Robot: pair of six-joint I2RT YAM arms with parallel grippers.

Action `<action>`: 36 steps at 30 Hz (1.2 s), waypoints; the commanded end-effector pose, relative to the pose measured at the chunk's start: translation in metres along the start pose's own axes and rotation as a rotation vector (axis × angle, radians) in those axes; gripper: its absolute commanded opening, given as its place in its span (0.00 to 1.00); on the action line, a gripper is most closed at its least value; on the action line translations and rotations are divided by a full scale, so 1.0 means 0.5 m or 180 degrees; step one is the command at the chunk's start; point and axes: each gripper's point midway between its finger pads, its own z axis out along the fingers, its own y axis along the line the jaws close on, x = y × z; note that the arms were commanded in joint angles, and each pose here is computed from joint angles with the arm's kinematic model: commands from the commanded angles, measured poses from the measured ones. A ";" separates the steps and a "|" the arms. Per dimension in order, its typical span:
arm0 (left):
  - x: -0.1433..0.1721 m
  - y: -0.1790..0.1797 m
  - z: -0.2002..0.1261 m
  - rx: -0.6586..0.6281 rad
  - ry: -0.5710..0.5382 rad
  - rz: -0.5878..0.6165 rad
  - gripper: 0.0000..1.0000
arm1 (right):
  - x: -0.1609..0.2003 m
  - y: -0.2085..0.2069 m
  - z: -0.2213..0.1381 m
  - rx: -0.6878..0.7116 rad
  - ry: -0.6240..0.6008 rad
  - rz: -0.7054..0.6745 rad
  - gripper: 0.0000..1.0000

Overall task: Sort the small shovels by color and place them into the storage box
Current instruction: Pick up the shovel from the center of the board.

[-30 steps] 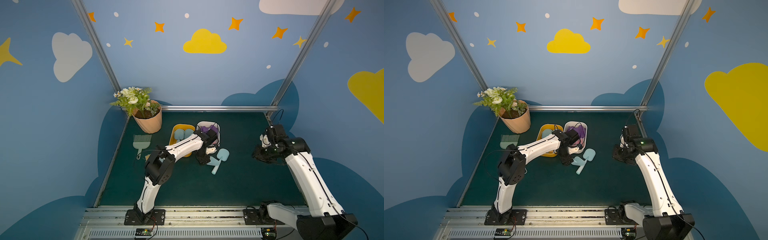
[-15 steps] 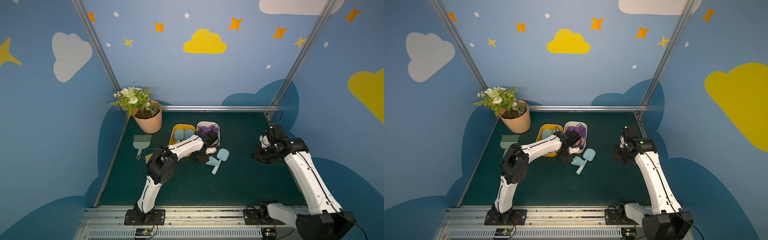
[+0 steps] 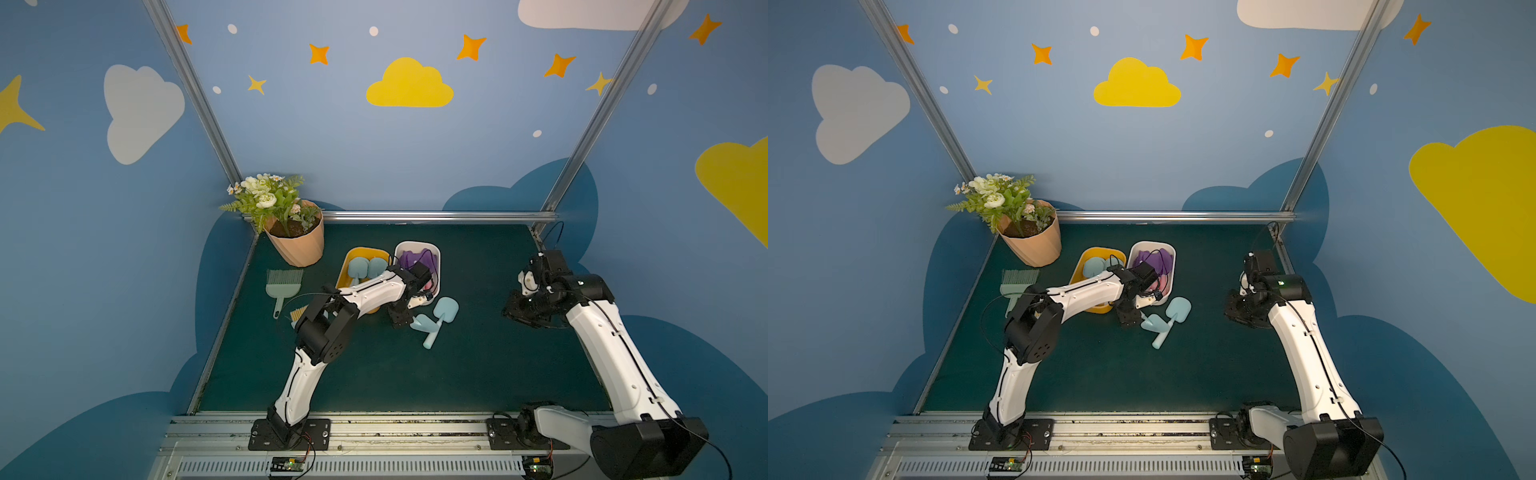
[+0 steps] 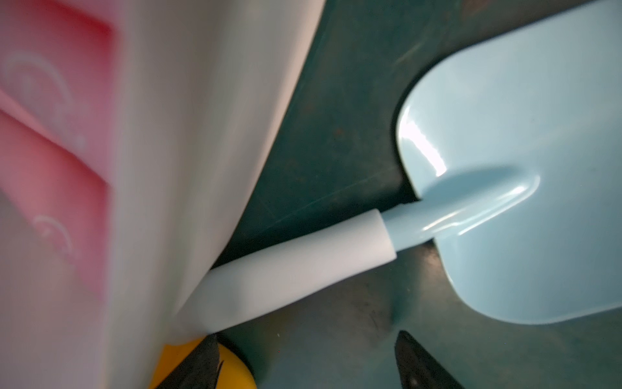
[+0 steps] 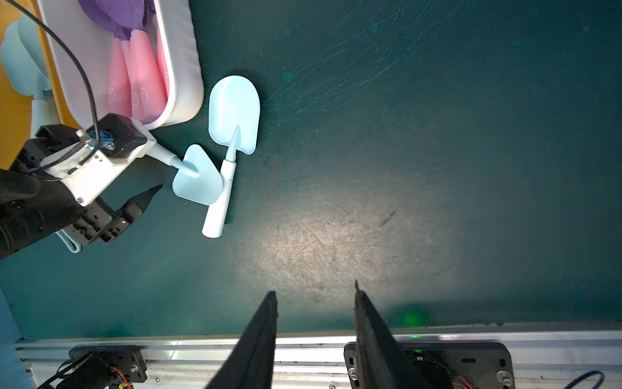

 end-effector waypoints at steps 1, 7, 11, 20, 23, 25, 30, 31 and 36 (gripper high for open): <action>-0.020 0.030 -0.021 -0.0193 -0.0192 0.0042 0.80 | 0.001 -0.001 0.009 -0.0011 0.0041 -0.0011 0.39; -0.043 0.035 -0.043 -0.0210 -0.0311 0.0038 0.80 | -0.001 0.002 0.009 -0.0042 0.0052 0.0021 0.39; -0.054 0.023 -0.055 -0.0181 -0.0375 0.0072 0.80 | -0.001 0.000 0.009 -0.0035 0.0046 0.0030 0.39; -0.084 0.033 -0.067 -0.0267 -0.0494 0.0191 0.82 | -0.002 0.001 0.011 -0.0055 0.0072 0.0047 0.39; -0.087 0.038 -0.058 -0.0267 -0.0469 0.0243 0.82 | -0.002 0.000 0.011 -0.0054 0.0071 0.0045 0.39; -0.083 0.038 -0.051 -0.0223 -0.0439 0.0257 0.83 | -0.002 -0.001 0.012 -0.0051 0.0076 0.0053 0.39; -0.063 0.035 -0.026 -0.0161 -0.0313 0.0266 0.83 | -0.001 -0.004 0.013 -0.0043 0.0078 0.0054 0.39; -0.061 0.033 -0.024 -0.0137 -0.0304 0.0264 0.82 | 0.000 -0.005 0.013 -0.0045 0.0089 0.0058 0.39; -0.043 0.021 -0.002 -0.0041 -0.0182 0.0274 0.82 | -0.002 -0.003 0.015 -0.0066 0.0101 0.0071 0.39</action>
